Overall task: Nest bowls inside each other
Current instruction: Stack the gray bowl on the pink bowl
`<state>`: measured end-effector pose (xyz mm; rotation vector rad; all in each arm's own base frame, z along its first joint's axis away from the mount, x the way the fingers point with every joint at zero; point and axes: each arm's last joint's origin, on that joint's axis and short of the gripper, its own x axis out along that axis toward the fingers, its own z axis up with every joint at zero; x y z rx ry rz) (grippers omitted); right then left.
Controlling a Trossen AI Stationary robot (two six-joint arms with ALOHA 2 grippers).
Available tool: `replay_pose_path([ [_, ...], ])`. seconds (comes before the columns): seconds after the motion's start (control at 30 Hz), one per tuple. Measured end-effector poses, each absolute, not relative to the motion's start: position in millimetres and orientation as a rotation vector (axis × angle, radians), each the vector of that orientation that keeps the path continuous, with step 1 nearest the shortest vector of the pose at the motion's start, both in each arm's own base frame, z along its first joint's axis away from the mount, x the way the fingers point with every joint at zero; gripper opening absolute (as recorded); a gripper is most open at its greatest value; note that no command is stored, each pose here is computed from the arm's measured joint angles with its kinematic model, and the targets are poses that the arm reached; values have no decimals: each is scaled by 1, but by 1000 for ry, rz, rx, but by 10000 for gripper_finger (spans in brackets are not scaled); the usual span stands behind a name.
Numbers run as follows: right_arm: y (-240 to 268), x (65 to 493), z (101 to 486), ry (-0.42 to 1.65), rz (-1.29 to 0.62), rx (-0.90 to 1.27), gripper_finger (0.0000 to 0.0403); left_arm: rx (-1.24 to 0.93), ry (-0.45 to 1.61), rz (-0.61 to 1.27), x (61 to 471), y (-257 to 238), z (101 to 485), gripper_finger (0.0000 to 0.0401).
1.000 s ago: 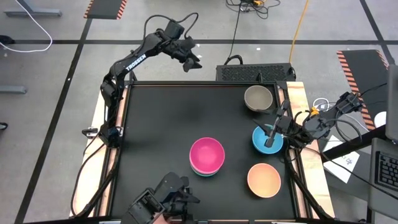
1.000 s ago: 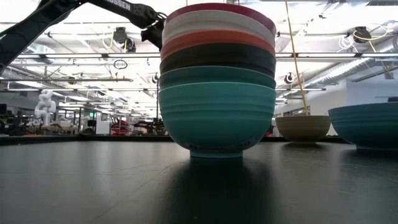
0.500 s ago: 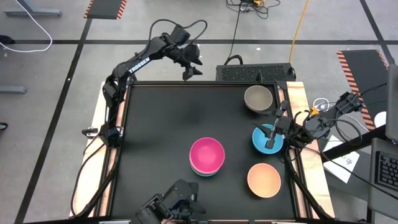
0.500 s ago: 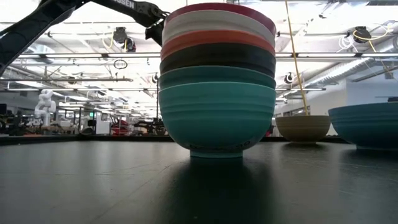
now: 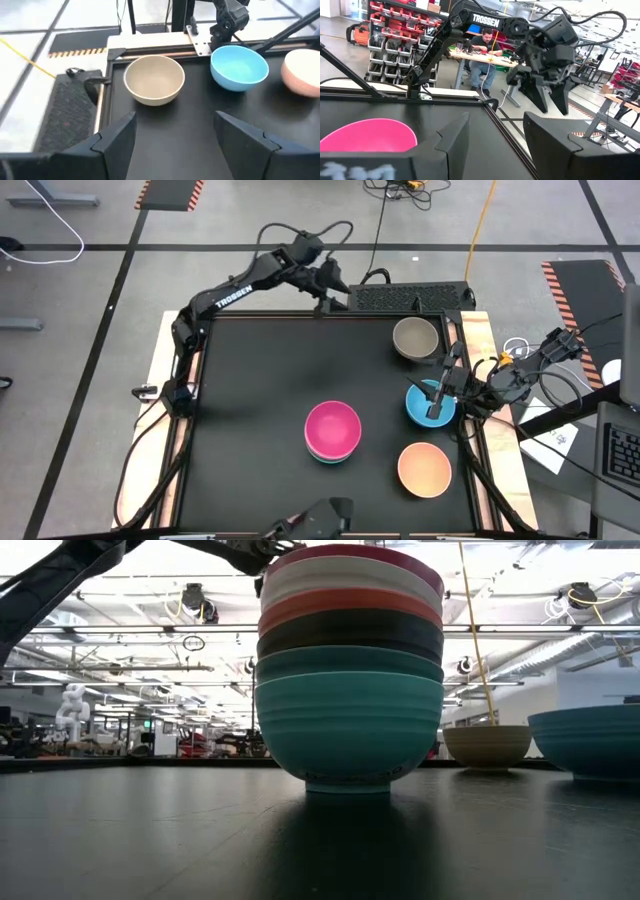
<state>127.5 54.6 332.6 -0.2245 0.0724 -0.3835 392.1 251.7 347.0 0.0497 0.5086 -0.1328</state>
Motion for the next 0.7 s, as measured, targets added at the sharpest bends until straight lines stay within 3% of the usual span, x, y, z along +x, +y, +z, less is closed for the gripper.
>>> replay_pose_path([
  [0.23, 55, 128, 333, 70, -383, -212, 176, -62, 563, -173, 428, 247, 310, 243],
  [0.5, 55, 128, 332, 73, -382, -197, 176, -28, 552, -211, 456, 224, 317, 151],
  [0.7, 58, 132, 330, 80, -354, -177, 176, -78, 513, -223, 451, 227, 328, 115],
])
